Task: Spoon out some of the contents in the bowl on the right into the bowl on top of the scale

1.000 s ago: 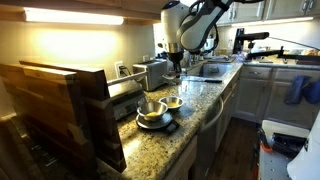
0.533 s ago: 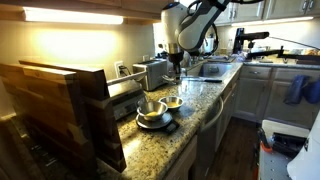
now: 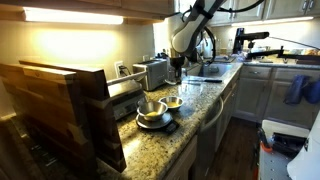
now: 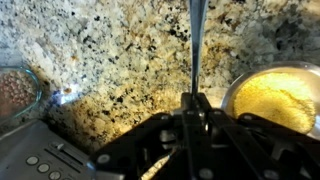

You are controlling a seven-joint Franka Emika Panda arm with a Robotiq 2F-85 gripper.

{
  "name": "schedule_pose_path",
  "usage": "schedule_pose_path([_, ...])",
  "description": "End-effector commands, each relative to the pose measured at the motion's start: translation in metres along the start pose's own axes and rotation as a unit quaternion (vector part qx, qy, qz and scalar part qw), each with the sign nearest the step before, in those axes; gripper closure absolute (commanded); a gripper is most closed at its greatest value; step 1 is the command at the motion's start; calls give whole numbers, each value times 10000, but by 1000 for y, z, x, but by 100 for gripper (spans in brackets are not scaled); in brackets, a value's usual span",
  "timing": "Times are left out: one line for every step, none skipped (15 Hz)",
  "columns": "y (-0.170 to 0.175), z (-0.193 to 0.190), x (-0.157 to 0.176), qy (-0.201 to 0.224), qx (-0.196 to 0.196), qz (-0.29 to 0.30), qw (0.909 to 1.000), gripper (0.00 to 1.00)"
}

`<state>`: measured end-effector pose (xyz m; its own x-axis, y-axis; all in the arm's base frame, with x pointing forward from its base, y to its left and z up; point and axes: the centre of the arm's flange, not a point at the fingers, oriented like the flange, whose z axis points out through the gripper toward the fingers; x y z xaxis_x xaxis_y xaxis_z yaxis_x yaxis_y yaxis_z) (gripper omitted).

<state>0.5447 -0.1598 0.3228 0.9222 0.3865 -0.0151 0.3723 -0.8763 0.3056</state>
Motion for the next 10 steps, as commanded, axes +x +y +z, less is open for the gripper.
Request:
schedule_pose_path([23, 23, 0, 54, 150, 616, 9980, 97])
schedule_pose_path([28, 31, -1, 38, 203, 760, 9969, 97])
schedule_pose_path([34, 40, -2, 43, 262, 926, 9954, 97])
schedule_pose_path([40, 49, -2, 38, 324, 1102, 9934, 97])
schedule_pose_path([45, 58, -2, 40, 349, 1255, 9915, 97])
schedule_pose_path([49, 66, -1, 43, 408, 1373, 9897, 97])
schedule_pose_path([52, 74, 0, 37, 450, 1484, 9879, 97])
schedule_pose_path([54, 82, 0, 21, 494, 1574, 9863, 97])
schedule_pose_path([55, 89, 1, 8, 555, 1659, 9846, 97])
schedule_pose_path([55, 96, 3, -28, 591, 1738, 9830, 97])
